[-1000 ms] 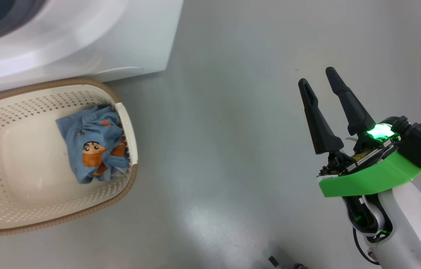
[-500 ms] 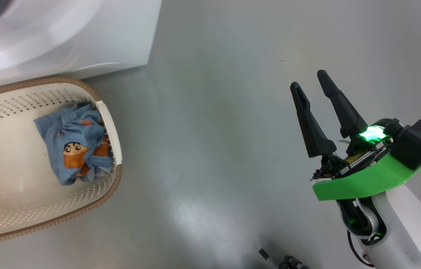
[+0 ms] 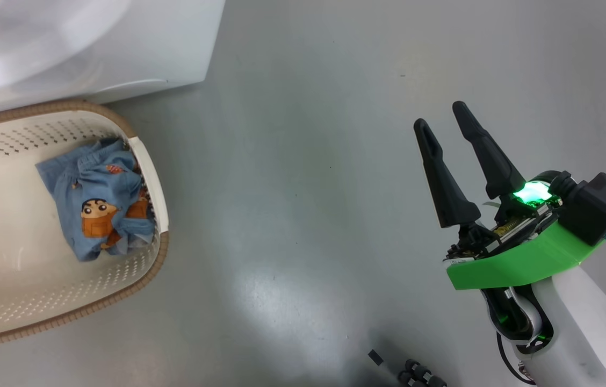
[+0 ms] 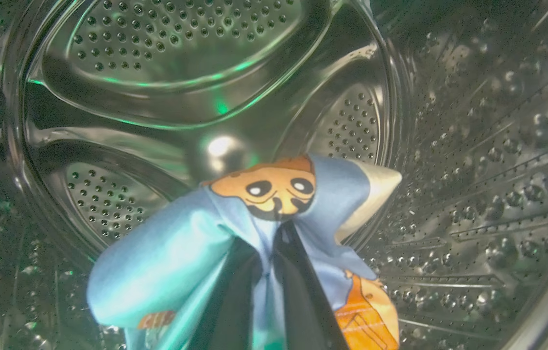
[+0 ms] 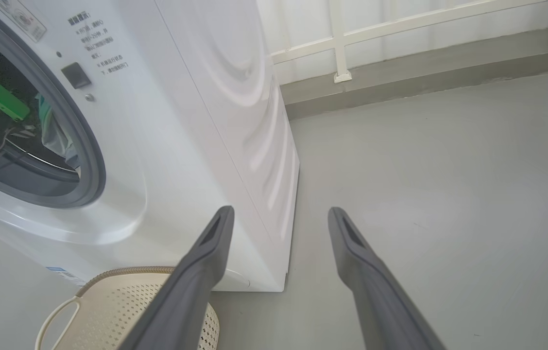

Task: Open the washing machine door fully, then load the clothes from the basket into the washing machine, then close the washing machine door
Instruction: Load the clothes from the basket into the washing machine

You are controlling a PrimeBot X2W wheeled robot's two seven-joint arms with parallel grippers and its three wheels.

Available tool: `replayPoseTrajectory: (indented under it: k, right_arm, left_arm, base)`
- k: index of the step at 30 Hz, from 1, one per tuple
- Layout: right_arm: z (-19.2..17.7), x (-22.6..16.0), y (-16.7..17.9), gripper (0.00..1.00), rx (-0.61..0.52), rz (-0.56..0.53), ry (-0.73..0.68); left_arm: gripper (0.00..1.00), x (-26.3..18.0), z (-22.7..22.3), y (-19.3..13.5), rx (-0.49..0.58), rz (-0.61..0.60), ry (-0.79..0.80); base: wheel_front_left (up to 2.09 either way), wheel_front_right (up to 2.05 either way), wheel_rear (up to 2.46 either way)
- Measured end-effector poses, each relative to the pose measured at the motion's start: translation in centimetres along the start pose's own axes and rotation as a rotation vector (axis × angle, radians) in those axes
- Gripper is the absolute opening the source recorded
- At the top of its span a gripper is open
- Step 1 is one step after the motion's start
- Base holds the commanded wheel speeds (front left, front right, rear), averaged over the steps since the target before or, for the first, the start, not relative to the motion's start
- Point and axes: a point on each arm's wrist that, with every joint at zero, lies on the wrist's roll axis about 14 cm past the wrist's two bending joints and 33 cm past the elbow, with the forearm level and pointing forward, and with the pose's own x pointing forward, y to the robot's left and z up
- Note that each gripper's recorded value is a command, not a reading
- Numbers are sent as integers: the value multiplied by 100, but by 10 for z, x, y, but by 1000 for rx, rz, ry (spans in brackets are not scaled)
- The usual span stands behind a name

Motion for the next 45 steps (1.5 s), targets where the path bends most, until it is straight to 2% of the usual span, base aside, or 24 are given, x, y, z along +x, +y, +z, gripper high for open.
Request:
replayPoseTrajectory:
  k: [8,9,10,11,13,14,15,16,17,22,32,39,45]
  right_arm:
    - [-2,4,5,100,3,17,4]
    - [-2,4,5,100,3,18,3]
    - [-2,4,6,100,4,20,4]
    - [-2,4,6,100,4,21,4]
    - [-2,4,6,100,4,22,3]
    - [-1,3,7,100,4,23,3]
    - [-1,3,7,100,4,24,2]
    - [0,3,8,100,3,24,0]
    - [1,3,8,100,3,25,-2]
    - [4,2,9,100,3,29,-8]
    - [8,2,13,100,5,37,-19]
    - [12,4,16,100,6,48,-31]
    - [20,5,17,100,3,53,-55]
  left_arm:
    - [2,-15,-36,-1,5,8,91]
    - [8,-17,-41,0,8,8,110]
    - [20,-19,-45,0,8,7,125]
    - [38,-21,-52,1,7,9,147]
    - [53,-28,-67,1,18,8,204]
    - [75,-32,-74,3,17,13,234]
    - [75,-37,-84,4,19,16,274]
    - [93,-40,-90,4,25,15,302]
    - [100,-42,-94,6,27,19,324]
    - [100,-43,-99,9,35,30,398]
    - [100,-42,-95,0,22,14,411]
    - [100,-37,-71,0,-47,32,316]
    - [100,-50,-53,4,-88,44,226]
  base:
    - [0,0,0]
    - [0,0,0]
    - [0,0,0]
    - [0,0,0]
    - [0,0,0]
    - [0,0,0]
    - [0,0,0]
    - [0,0,0]
    - [0,0,0]
    - [0,0,0]
    - [0,0,0]
    - [0,0,0]
    - [0,0,0]
